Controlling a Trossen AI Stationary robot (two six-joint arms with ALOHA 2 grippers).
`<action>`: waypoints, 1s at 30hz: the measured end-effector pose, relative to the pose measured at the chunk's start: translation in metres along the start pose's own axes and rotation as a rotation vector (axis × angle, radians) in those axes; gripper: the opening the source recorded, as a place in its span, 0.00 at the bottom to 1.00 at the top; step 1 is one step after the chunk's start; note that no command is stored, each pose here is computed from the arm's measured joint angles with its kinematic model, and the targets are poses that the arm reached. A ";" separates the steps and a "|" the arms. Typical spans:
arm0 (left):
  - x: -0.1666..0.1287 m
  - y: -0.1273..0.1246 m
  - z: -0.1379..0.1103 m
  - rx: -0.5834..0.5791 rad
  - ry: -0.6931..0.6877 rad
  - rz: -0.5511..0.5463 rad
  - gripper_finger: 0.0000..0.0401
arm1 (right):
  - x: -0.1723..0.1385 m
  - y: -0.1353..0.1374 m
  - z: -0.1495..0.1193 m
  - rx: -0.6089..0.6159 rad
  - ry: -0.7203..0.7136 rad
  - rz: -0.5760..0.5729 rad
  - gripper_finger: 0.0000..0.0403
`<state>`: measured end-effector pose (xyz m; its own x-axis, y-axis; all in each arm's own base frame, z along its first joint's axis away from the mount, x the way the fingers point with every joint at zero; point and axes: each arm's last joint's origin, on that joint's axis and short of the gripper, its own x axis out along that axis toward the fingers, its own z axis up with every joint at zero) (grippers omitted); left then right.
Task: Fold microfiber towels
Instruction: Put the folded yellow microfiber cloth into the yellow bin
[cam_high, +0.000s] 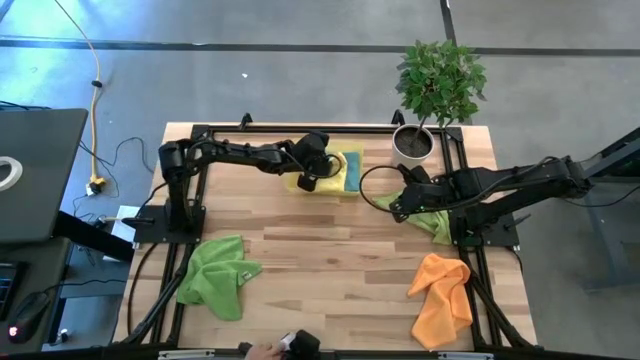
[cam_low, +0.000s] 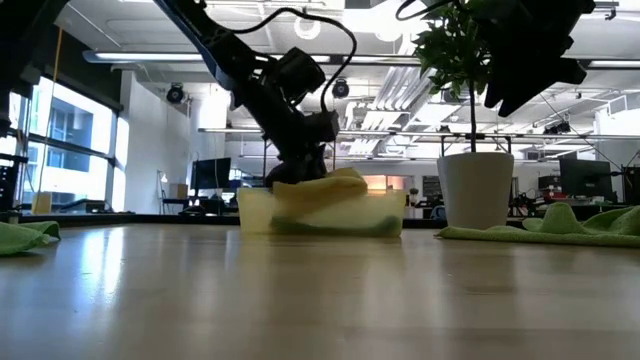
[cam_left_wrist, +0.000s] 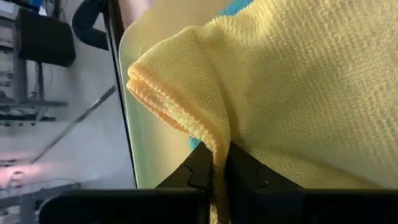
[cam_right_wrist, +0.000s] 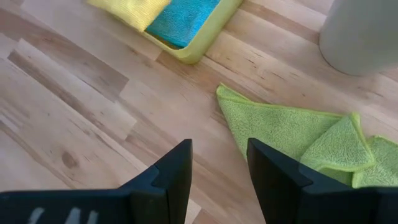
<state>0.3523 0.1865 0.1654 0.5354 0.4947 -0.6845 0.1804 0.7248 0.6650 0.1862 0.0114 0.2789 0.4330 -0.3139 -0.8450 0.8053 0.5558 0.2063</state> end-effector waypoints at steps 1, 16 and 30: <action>0.002 0.000 0.000 0.014 0.000 0.005 0.04 | 0.000 0.000 0.000 0.000 0.000 0.000 0.36; 0.006 0.009 -0.009 0.035 0.004 0.051 0.04 | 0.000 0.000 0.000 0.000 0.000 -0.001 0.36; 0.001 0.005 0.003 -0.065 0.121 0.141 0.36 | 0.000 0.000 -0.001 0.000 0.023 0.011 0.38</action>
<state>0.3565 0.1892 0.1689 0.4477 0.6451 -0.6192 0.0546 0.6715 0.7390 0.1861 0.0121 0.2785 0.4320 -0.2900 -0.8540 0.8006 0.5593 0.2151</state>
